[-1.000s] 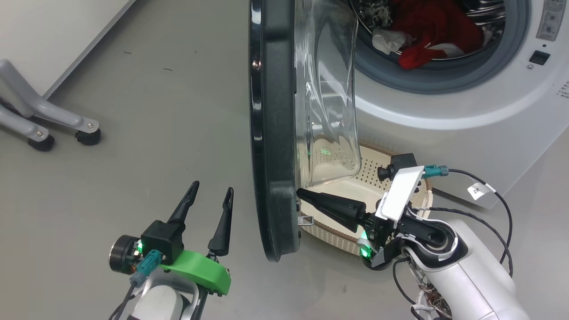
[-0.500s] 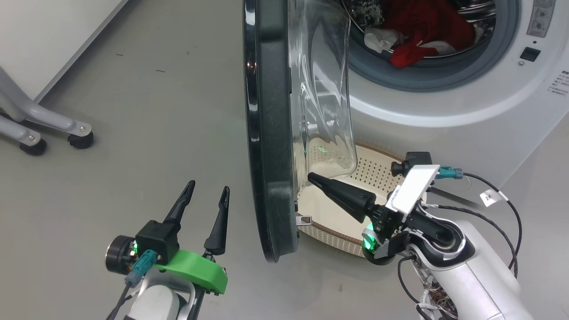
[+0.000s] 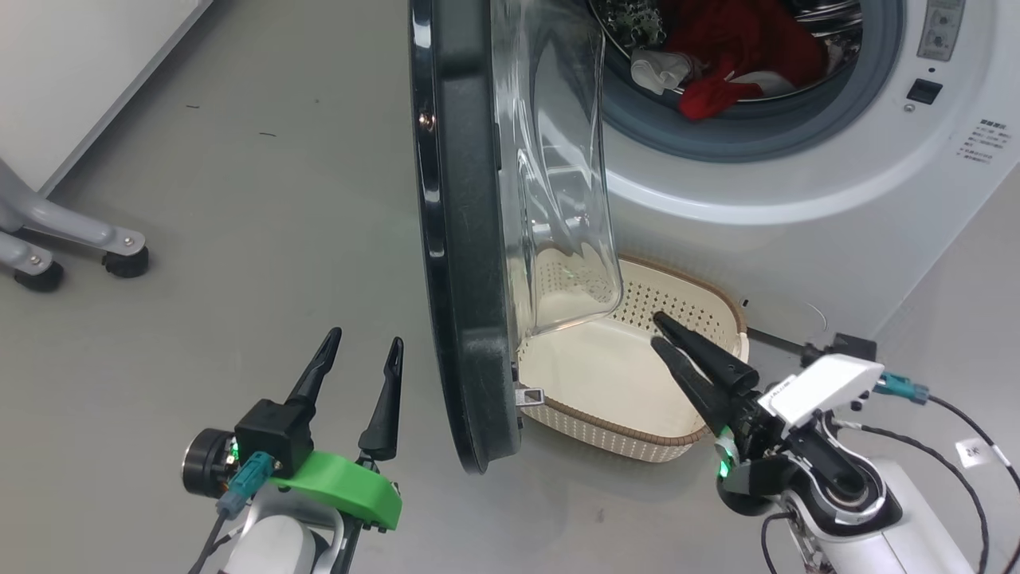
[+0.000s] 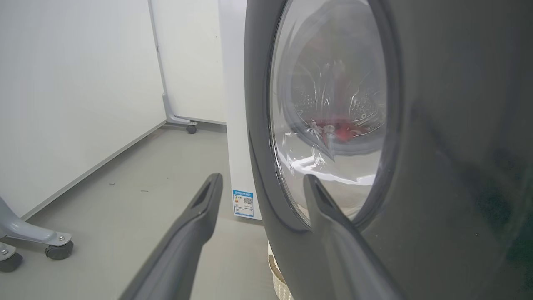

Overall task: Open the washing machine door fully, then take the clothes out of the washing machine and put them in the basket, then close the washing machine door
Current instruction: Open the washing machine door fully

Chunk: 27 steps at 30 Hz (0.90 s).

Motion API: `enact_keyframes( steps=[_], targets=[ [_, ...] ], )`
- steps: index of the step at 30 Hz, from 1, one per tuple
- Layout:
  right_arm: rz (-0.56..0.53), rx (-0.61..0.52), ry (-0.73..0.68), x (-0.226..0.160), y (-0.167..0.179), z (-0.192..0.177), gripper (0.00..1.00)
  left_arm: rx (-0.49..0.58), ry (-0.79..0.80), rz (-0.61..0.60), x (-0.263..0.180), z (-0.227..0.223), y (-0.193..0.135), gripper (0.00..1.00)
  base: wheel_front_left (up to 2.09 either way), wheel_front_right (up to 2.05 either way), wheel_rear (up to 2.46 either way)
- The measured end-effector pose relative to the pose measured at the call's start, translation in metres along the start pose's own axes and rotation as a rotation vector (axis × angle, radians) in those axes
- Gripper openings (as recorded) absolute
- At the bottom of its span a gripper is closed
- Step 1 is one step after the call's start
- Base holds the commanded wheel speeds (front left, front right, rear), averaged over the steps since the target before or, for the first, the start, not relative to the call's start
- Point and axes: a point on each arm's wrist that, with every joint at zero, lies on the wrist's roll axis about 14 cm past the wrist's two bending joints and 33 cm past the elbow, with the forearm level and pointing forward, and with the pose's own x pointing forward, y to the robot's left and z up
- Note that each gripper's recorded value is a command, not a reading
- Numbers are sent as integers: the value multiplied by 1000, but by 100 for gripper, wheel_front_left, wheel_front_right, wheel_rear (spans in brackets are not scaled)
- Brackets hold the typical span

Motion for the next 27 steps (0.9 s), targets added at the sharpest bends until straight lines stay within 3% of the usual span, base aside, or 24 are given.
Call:
enact_keyframes(
  steps=[9,13,21,27],
  targets=[
    [-141,-130,-226,-40,-32,38,100,-8,10,14,-3,-4,3,100,0,0,0],
    [-210,-286,-304,-57,-38,57,100,-11,8,13,-4,-4,2,100,0,0,0],
    [-286,-695,-442,-81,-26,95,100,-13,12,10,-5,-5,1,100,0,0,0],
    [-269,-1160,-476,-90,4,113,100,-13,11,11,-5,-5,2,100,0,0,0]
  ],
)
